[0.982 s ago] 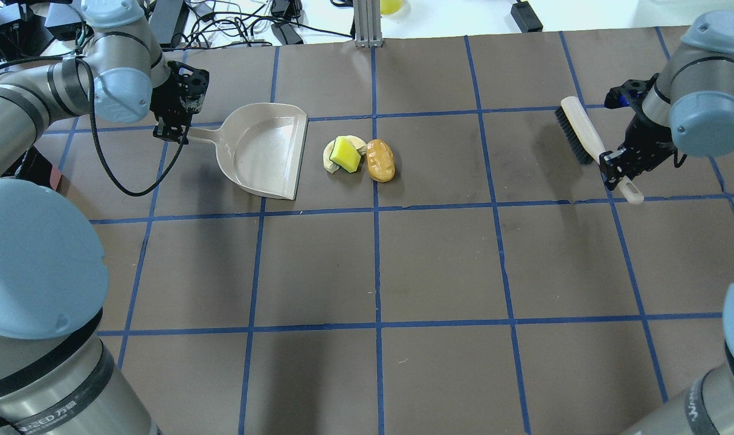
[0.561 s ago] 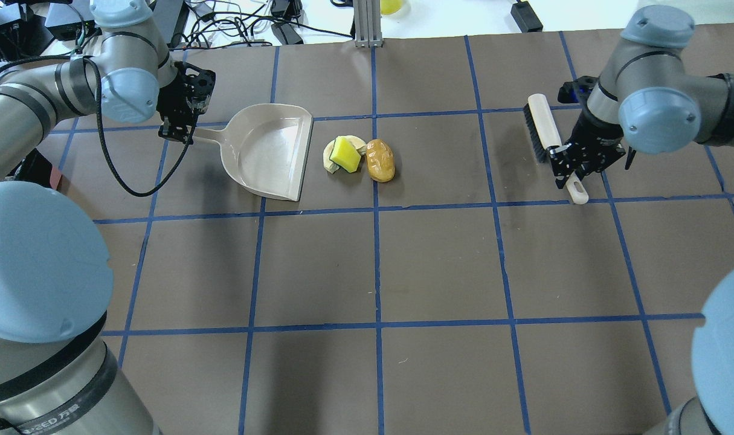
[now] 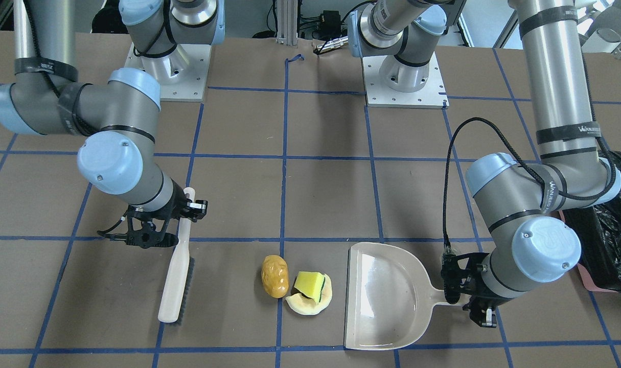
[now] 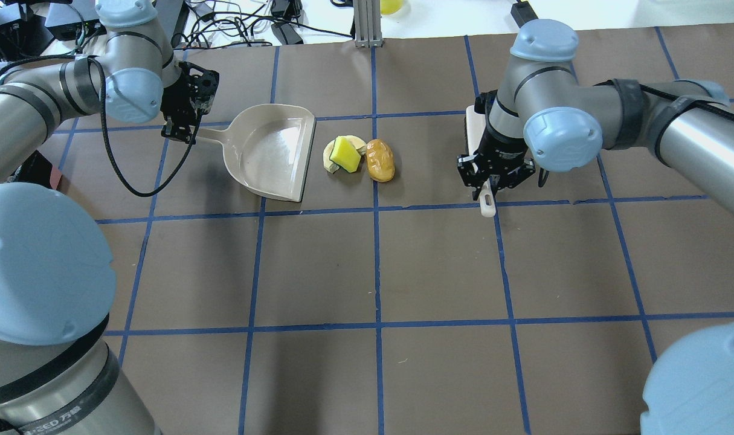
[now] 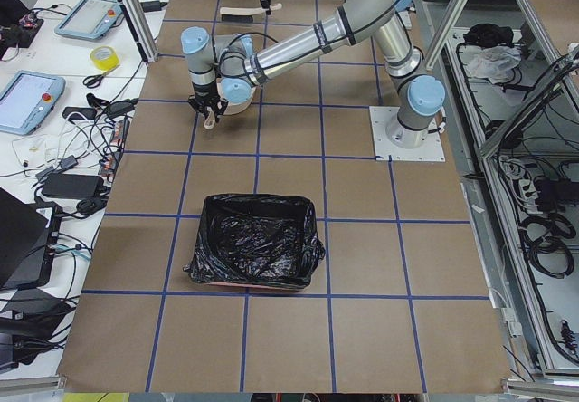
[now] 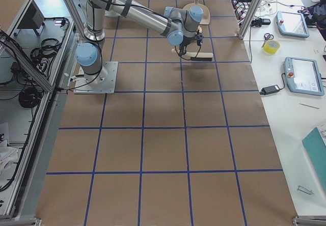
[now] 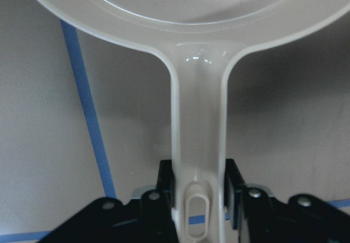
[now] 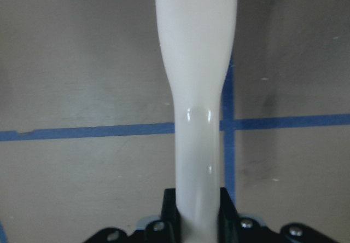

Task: Sweep and dump trash into bin
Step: 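Move the brush with the right gripper toward the sponge and yellow object, then sweep the sponge and yellow object into the dustpan with the right gripper's brush, then lift the dustpan with the left gripper toward the bin while the right withdraws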

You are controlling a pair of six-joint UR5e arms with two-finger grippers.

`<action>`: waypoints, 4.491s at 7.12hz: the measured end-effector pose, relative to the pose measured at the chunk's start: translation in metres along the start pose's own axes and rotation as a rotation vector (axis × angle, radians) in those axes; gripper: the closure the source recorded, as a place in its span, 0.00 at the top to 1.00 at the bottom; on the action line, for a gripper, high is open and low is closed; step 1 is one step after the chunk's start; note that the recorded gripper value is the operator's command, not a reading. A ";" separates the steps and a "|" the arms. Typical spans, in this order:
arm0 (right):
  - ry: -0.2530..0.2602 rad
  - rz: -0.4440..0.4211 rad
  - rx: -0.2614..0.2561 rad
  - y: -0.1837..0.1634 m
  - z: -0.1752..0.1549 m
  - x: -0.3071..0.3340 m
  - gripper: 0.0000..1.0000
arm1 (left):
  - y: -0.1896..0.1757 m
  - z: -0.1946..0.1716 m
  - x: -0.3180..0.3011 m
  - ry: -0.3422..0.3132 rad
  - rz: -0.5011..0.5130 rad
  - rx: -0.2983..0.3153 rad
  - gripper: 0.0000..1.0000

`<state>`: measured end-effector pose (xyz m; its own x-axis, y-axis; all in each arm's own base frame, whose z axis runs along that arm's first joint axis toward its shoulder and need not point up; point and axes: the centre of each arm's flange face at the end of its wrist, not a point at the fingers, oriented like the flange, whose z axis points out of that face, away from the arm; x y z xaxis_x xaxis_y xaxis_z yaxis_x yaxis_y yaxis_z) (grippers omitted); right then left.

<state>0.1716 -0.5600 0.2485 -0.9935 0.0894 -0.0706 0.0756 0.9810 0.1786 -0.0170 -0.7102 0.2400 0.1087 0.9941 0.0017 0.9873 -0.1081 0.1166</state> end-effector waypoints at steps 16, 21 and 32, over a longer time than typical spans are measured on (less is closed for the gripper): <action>-0.122 0.139 0.096 0.047 0.041 -0.302 0.00 | -0.040 -0.013 -0.005 -0.004 0.019 -0.089 0.30; -0.221 0.099 0.092 0.075 0.031 -0.361 0.00 | -0.040 -0.014 -0.005 -0.006 0.019 -0.086 0.30; 0.088 0.059 0.062 0.056 -0.085 -0.091 0.00 | 0.075 -0.034 0.014 -0.053 -0.139 0.153 0.27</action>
<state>0.2586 -0.5276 0.3484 -0.9907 0.1340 0.0251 0.1361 0.9835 0.1189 0.0542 -0.7040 0.2824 -0.0275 0.9980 -0.0562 0.9989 0.0253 -0.0396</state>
